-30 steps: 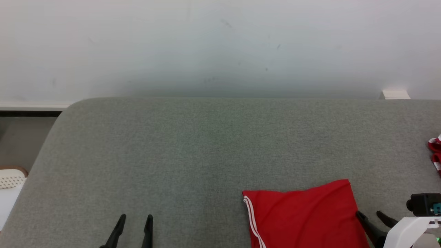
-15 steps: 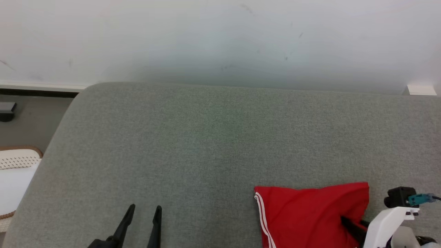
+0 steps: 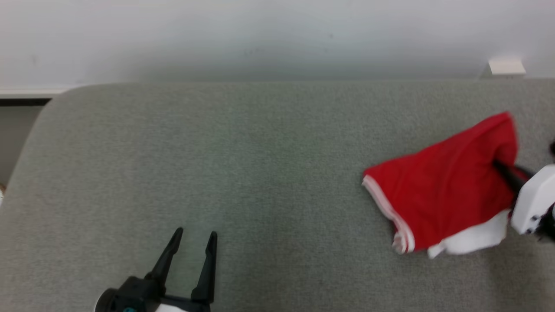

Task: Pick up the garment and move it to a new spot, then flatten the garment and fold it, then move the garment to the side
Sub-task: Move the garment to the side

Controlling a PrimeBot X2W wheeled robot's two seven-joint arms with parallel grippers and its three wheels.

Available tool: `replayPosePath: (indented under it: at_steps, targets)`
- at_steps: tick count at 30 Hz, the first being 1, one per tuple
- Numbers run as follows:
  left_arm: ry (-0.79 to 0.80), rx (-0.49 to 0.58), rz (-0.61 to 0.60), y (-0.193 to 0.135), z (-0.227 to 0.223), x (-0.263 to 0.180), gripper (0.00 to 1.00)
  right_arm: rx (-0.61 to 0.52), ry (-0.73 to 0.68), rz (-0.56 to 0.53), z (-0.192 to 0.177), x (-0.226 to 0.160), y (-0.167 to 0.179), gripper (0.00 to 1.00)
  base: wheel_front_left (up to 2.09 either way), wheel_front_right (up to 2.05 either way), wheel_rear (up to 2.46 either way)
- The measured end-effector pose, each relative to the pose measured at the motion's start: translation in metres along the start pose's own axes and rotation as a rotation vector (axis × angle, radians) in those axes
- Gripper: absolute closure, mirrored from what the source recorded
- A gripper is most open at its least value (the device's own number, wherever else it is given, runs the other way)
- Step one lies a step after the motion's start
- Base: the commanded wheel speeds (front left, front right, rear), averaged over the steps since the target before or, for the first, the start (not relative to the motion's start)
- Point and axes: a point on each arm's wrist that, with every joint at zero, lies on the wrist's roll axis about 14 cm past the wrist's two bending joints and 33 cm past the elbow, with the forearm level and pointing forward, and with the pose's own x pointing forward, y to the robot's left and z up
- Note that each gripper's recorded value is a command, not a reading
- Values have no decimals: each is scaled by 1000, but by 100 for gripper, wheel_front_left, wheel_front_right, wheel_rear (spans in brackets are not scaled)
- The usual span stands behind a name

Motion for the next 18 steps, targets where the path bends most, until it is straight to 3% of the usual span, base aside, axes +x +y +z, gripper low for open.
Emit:
replayPosePath:
  at_steps: [11, 18]
  targets:
    - [20, 9, -124, -24, -18, 47, 0, 54, -96, -387, 44, -41, -151, 100, 0, 0, 0]
    - [29, 10, -145, -28, -24, 52, 0, 71, -104, -536, 40, -64, -193, 100, 0, 0, 0]
